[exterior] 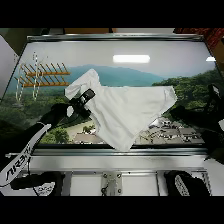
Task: Fold the clothes and pants, and hang the long-sleeved shirts on hangers.
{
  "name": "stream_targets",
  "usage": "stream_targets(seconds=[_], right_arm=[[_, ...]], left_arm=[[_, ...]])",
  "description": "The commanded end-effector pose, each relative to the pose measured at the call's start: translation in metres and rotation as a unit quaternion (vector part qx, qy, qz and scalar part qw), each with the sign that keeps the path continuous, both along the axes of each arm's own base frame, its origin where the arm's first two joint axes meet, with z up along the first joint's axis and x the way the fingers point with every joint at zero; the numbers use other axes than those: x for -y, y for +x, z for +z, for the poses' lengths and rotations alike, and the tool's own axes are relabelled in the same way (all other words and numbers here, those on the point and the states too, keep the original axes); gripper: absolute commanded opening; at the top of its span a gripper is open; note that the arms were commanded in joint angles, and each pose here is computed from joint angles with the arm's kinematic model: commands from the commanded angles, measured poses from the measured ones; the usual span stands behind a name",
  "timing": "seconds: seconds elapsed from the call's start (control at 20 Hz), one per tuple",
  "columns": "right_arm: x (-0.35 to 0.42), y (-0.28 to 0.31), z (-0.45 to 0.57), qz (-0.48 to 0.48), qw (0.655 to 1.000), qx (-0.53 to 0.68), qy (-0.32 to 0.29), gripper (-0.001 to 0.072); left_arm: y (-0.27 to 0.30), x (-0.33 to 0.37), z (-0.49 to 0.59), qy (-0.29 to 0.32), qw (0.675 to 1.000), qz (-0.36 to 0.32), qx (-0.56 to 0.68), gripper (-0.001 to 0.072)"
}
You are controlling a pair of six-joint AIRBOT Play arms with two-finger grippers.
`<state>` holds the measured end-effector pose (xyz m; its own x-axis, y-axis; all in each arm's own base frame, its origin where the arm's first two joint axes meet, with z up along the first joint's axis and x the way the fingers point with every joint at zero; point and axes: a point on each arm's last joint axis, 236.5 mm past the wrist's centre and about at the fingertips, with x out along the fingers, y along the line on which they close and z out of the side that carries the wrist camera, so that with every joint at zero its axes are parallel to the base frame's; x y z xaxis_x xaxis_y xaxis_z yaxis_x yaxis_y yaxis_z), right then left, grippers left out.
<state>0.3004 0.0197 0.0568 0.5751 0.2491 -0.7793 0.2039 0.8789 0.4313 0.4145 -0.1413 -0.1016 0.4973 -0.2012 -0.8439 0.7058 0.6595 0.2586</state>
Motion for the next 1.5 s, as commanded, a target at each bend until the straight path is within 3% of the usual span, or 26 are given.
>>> stream_targets(seconds=[0.0,0.25,0.3,0.35,0.45,0.75,1.05,1.3,1.4,1.45], right_arm=[[-0.002,-0.006,-0.012,-0.001,1.0,-0.016,0.006,0.0494],[-0.002,-0.007,-0.013,-0.001,1.0,-0.018,0.006,0.0494],[-0.003,-0.008,-0.016,-0.001,1.0,-0.022,0.007,0.0494],[-0.003,-0.01,-0.021,-0.001,1.0,-0.028,0.009,0.0494],[-0.008,-0.021,-0.04,-0.002,0.998,-0.053,0.017,0.0494],[-0.062,-0.05,-0.124,0.019,0.985,-0.164,0.053,0.0493],[-0.129,-0.007,-0.162,-0.004,0.983,-0.145,0.113,0.0494],[-0.15,0.026,-0.168,0.041,0.985,-0.137,0.092,0.047],[-0.151,0.045,-0.159,0.075,0.989,-0.108,0.07,0.005],[-0.147,0.059,-0.148,0.094,0.991,-0.083,0.051,0.002]], left_arm=[[-0.005,-0.004,0.005,-0.001,1.0,0.008,-0.01,0.0617],[-0.002,0.001,-0.006,-0.013,1.0,0.024,-0.014,0.0616],[-0.002,0.003,-0.008,-0.014,0.999,0.025,-0.015,0.0504],[0.0,0.004,-0.007,-0.022,0.999,0.036,-0.011,0.0287],[0.011,0.006,0.004,-0.047,0.997,0.068,-0.003,0.0019],[0.026,0.001,0.036,-0.061,0.993,0.101,-0.026,0.0013],[-0.004,-0.007,0.056,-0.07,0.991,0.113,-0.029,0.0013],[-0.058,-0.018,0.056,-0.07,0.985,0.135,-0.079,0.0013],[-0.086,-0.016,0.058,-0.082,0.981,0.139,-0.112,0.0014],[-0.099,-0.012,0.062,-0.097,0.977,0.142,-0.129,0.0013]])
